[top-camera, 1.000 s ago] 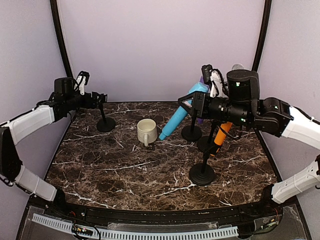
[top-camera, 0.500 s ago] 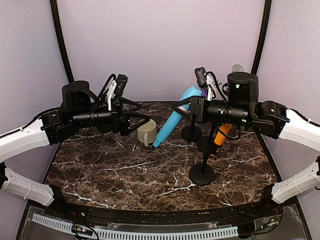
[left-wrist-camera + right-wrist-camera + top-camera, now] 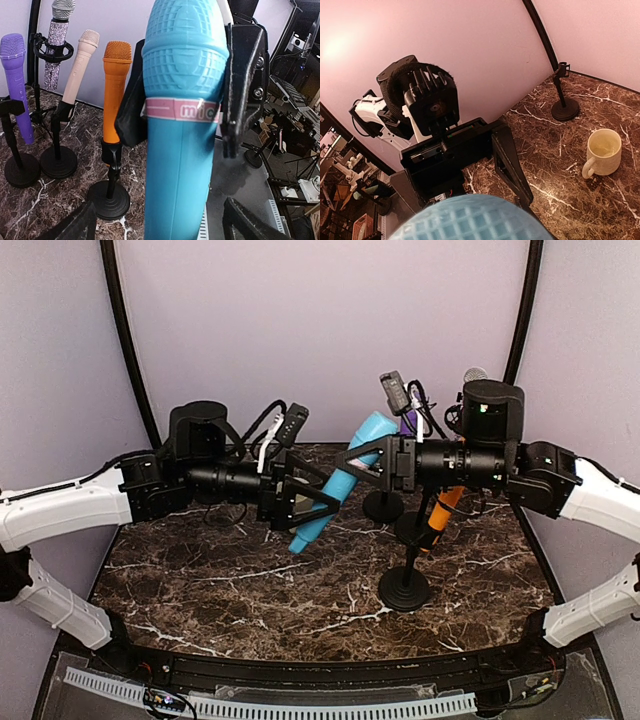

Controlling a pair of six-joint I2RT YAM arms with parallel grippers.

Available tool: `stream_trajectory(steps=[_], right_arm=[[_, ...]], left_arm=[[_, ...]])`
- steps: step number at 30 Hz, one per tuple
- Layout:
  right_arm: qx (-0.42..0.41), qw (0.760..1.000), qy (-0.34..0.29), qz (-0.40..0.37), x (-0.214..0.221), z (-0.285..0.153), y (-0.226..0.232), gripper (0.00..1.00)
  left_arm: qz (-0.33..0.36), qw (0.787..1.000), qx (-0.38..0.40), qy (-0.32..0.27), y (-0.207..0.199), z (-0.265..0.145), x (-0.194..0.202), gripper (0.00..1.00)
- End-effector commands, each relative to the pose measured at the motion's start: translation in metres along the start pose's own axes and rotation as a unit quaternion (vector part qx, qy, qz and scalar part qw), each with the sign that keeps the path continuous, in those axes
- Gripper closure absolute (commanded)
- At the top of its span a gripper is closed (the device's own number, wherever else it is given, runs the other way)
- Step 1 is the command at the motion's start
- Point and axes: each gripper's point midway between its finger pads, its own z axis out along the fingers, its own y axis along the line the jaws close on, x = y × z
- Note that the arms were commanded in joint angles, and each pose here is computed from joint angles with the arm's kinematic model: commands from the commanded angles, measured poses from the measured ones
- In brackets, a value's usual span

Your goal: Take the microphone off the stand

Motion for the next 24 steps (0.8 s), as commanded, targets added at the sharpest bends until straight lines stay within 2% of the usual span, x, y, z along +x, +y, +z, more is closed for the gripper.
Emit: stream_trajectory(steps=[1,5,9,11,16,18,24], right_arm=[[-0.046,0.999,-0.021,-0.011,-0.015,0.001,0.019,0.90],[-0.055,0.998,-0.017,-0.010,-0.014,0.003,0.022,0.90],[-0.059,0.998,-0.011,-0.009,-0.011,0.005,0.023,0.90],[-0.058,0.998,-0.009,-0.008,-0.010,0.007,0.022,0.90],[-0.057,0.998,-0.003,-0.009,-0.008,0.011,0.023,0.90],[-0.056,0.998,-0.001,-0.009,-0.007,0.011,0.023,0.90],[-0.052,0.999,-0.003,-0.009,-0.008,0.012,0.022,0.90]], left_arm=[[0.018,0.999,0.030,-0.017,-0.018,0.001,-0.020,0.15],[0.019,0.999,0.030,-0.006,-0.019,0.005,-0.016,0.34],[0.015,0.999,0.031,-0.004,-0.020,0.005,-0.015,0.47],[0.013,0.999,0.034,0.000,-0.021,0.006,-0.013,0.50],[0.010,0.999,0.034,0.010,-0.021,0.009,-0.008,0.49],[0.010,0.999,0.031,0.012,-0.020,0.010,-0.006,0.52],[0.014,1.000,0.023,0.009,-0.019,0.008,-0.007,0.74]])
